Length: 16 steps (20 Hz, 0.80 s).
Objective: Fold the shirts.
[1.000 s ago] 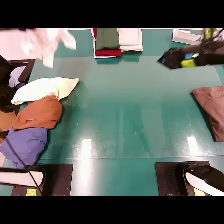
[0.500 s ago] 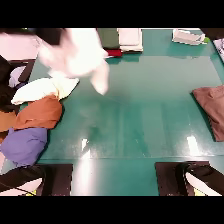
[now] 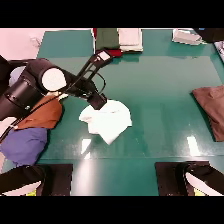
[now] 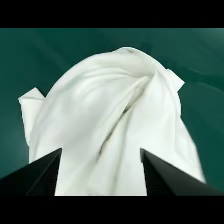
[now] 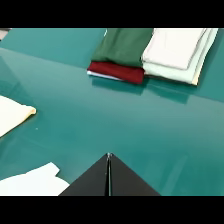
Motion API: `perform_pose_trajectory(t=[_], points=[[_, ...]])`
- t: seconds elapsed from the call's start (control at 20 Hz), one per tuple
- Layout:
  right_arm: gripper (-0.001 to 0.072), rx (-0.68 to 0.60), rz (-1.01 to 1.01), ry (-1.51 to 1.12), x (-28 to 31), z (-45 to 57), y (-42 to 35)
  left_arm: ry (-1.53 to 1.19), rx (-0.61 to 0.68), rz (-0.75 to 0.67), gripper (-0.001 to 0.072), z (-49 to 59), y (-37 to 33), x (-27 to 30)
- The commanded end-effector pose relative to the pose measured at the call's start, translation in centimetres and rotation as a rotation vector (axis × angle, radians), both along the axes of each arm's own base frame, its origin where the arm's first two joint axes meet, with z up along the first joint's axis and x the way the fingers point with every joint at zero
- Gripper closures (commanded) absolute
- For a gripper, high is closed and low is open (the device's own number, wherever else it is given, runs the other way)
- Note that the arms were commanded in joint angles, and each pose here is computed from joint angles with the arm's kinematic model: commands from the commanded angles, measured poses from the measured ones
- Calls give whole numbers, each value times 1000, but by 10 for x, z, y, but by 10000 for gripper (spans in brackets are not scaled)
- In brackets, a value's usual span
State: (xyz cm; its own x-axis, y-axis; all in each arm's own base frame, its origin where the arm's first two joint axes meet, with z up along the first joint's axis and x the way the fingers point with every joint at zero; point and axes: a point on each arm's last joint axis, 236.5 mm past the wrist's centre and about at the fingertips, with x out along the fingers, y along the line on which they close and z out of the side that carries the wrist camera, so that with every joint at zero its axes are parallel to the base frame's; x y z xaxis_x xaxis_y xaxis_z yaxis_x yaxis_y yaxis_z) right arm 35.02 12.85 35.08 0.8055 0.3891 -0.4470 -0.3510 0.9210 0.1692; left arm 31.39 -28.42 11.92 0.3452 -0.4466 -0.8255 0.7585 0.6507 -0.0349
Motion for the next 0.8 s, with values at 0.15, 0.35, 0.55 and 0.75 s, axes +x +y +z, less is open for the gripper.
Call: perform_pose_trajectory(t=[0.15,0.35,0.55,0.75], points=[[693,-24,8,78,5,-23,2,118,55,362,115,-24,112,51],[693,-25,7,80,7,-24,2,327,92,375,115,-75,121,24],[693,-25,7,80,7,-24,2,414,144,282,116,-130,97,2],[693,-31,9,99,8,-29,3,507,205,266,317,-171,92,-6]])
